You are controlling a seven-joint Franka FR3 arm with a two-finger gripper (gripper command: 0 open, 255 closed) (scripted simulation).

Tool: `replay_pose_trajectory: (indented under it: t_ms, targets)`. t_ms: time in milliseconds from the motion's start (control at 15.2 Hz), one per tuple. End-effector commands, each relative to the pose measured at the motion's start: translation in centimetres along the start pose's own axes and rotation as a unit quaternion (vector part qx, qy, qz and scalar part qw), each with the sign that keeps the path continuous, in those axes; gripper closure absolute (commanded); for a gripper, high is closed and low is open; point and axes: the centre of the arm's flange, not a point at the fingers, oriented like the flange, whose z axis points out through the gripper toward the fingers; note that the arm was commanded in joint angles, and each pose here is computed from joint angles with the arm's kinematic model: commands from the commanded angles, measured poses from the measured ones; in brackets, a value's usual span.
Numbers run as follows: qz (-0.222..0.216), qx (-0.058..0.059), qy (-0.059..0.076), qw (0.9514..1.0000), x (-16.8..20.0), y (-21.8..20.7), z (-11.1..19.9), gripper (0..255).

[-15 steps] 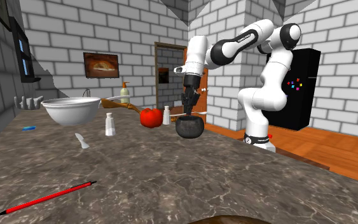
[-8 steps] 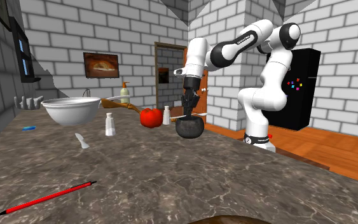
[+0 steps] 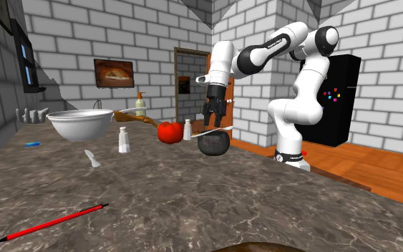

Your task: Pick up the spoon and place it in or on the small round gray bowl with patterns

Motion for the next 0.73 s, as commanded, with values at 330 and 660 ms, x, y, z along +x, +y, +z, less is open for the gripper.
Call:
replay_pose_trajectory:
  t_ms: [330,660]
  targets:
    - [0.000,0.000,0.000,1.0000,0.0,0.1,-4.4,0]
    - [0.000,0.000,0.000,1.0000,0.0,0.1,-4.4,0]
